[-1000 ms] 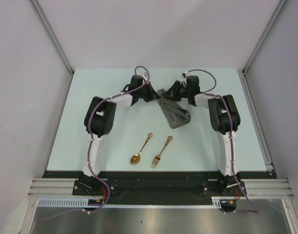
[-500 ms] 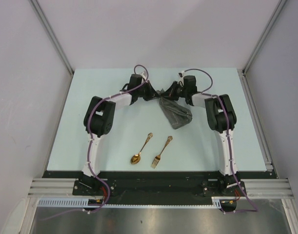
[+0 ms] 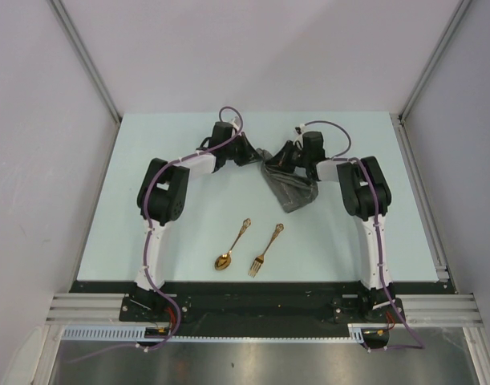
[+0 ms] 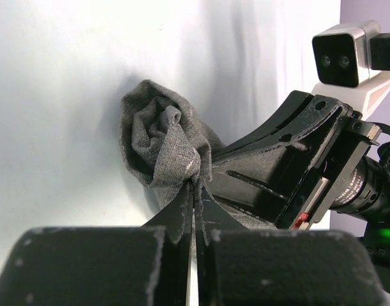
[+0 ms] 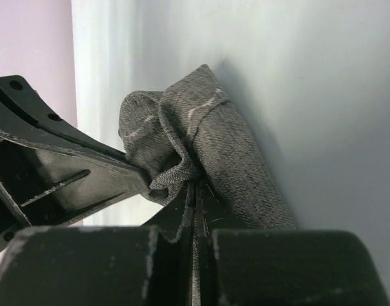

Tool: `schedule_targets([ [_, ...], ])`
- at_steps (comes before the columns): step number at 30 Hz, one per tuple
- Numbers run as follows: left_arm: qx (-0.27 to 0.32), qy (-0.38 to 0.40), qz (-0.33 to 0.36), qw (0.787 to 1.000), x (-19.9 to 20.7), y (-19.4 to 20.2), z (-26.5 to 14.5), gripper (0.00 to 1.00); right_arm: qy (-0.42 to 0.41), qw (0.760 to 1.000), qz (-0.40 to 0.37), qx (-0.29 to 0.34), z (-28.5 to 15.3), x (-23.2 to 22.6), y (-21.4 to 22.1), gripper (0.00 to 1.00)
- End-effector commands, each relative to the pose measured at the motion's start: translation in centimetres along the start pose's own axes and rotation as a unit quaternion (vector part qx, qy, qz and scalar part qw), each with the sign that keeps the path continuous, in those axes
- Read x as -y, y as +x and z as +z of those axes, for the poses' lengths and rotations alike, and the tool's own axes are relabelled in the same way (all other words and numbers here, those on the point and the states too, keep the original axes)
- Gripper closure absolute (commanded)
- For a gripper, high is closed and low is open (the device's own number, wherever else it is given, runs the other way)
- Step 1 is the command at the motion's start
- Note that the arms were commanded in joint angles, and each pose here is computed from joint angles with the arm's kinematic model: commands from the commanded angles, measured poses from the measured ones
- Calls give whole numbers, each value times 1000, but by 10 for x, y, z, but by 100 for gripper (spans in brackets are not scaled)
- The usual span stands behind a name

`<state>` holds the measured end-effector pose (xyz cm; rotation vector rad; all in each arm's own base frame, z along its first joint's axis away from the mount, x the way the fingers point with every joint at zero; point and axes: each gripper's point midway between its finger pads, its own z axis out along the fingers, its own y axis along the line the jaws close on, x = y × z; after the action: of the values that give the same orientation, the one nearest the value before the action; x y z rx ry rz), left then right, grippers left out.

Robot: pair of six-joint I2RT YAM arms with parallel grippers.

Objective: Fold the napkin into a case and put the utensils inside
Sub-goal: Stuff the top corner of the smaller-rectangle-folded napkin into the folded napkin.

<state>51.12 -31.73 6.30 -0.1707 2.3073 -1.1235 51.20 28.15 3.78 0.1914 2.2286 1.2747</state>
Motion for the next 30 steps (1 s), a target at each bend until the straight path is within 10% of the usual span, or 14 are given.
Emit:
schedule_targets([
  [1,27,56,24,998,45,-24,-16,100,-46,999,-10,-12,18,-34,5,99],
  [16,37,-41,29,998,5,-10,-25,99,-107,994,25,-6,38,-42,-10,77],
  [22,67,-42,43,996,15,-35,-40,60,-106,994,16,-23,28,-48,3,74],
  [30,117,-55,66,989,23,-51,-70,63,-79,996,-3,-33,27,-41,5,70],
])
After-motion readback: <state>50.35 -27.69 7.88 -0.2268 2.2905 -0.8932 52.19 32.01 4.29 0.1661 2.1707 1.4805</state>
